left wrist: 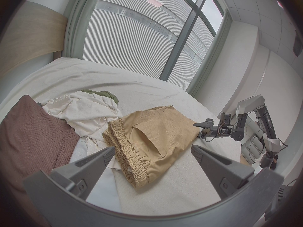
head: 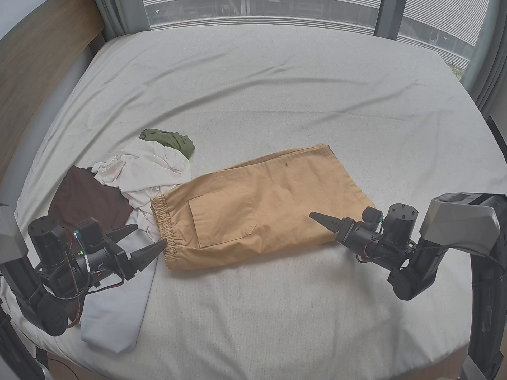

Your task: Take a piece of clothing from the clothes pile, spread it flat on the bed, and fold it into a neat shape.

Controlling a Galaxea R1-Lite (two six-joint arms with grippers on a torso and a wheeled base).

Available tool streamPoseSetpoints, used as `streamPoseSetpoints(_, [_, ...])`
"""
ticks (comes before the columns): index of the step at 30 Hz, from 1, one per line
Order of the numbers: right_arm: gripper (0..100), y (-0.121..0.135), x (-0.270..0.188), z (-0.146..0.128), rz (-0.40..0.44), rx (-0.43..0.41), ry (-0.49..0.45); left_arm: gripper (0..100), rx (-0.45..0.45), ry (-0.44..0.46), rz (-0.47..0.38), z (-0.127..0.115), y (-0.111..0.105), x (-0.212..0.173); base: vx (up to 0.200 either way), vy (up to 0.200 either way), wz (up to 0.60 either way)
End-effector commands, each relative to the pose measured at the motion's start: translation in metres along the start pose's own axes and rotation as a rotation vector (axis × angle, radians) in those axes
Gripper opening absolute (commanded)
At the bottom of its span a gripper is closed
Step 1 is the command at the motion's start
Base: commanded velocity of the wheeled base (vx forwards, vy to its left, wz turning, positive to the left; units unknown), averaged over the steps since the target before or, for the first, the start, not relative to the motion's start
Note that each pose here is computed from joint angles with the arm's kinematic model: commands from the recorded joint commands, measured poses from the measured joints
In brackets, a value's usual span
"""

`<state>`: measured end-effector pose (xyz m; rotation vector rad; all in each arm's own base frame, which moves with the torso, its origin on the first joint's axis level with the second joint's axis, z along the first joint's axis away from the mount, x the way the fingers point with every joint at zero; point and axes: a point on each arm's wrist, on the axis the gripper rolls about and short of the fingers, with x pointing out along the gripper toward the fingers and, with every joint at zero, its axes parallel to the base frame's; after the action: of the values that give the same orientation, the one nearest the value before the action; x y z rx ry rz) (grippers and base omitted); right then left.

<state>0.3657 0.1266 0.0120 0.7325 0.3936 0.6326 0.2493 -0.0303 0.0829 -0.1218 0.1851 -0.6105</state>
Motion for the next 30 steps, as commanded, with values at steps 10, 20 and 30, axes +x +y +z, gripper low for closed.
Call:
streamPoseSetpoints(10, [0,-0.002,0.001,-0.006,-0.027,0.004,-0.004,100,-0.004,-0.001,0.004,0.0,0.001,0.0,0.0,0.0,0.0])
streamPoseSetpoints(20, [0,0.011,-0.02,-0.009,-0.049,-0.028,0.029,100,-0.012,0.0,0.002,0.0,0.001,-0.001,0.0,0.0,0.0])
streamPoseSetpoints(30, [0,0.017,-0.046,-0.018,-0.08,-0.072,0.059,100,-0.013,0.002,-0.002,0.0,0.0,-0.001,0.0,0.0,0.0])
